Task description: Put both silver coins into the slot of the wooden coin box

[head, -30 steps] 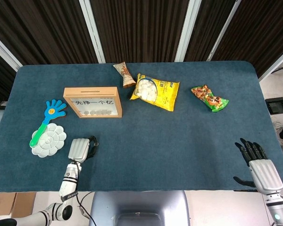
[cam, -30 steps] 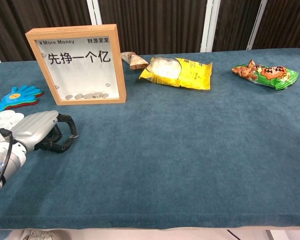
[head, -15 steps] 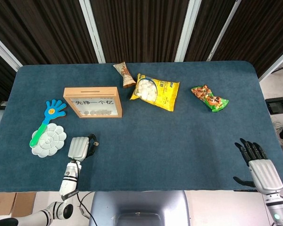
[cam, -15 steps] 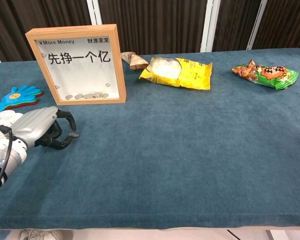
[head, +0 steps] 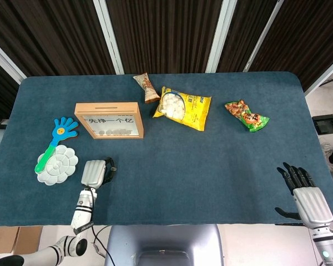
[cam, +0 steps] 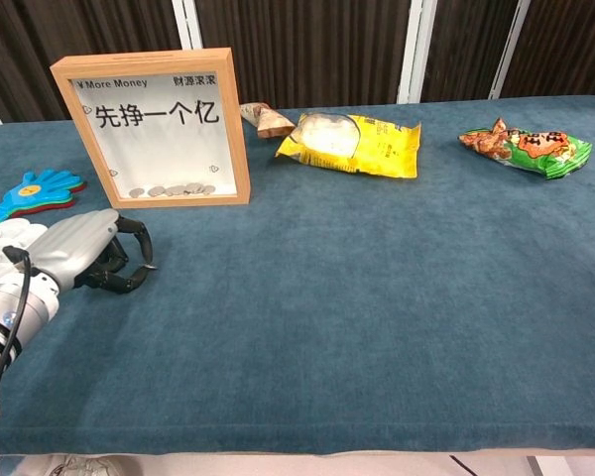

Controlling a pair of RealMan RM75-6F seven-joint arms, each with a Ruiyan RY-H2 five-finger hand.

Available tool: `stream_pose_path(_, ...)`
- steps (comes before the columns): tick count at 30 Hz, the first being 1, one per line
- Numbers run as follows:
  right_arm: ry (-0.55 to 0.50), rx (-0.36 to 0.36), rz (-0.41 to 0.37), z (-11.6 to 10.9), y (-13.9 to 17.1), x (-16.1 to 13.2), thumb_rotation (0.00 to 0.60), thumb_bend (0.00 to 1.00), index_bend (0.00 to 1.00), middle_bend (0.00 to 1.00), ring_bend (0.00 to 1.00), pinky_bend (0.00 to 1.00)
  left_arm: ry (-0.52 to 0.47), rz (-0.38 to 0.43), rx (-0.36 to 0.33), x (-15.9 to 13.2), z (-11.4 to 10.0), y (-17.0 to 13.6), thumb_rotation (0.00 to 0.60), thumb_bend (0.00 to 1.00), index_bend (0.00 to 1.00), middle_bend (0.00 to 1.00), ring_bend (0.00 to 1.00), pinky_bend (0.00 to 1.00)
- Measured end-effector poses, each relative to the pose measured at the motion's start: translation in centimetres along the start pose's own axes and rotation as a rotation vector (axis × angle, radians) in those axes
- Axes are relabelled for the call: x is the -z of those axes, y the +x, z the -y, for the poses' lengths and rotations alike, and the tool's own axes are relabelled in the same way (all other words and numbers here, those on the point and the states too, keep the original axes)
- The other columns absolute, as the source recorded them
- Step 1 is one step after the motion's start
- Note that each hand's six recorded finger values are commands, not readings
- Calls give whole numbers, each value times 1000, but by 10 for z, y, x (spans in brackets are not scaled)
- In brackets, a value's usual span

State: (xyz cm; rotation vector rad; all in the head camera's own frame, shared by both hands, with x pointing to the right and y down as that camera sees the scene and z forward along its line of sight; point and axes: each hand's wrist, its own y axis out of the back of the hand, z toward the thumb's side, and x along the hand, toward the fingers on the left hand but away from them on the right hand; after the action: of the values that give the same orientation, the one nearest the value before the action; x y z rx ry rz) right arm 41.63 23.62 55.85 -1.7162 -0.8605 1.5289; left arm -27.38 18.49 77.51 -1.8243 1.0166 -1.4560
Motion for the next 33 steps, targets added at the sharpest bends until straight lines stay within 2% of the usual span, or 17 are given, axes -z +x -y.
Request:
stream_pose_path(11,7,-9,8,2,-1,1,600,91,0,0,0,0,-16,-8,3,1,1,3,600,402,591,1000,1000,1000)
stream_pose_path(20,10,-11,8,3,-1,0,600,92,0,0,0,0,-32,1,-19,1,-8,3,600,413,606,1000,1000,1000)
stream_pose_path(26,8,-12,4,3,-1,0,600,92,0,0,0,0,-39,17,-23,1,-22,1,600,419,608,1000,1000,1000)
stream_pose_path(33,6,-12,1,2,-1,-1,600,92,0,0,0,0,-80,49,-17,-6,-63,-5,600,420,604,1000,1000,1000)
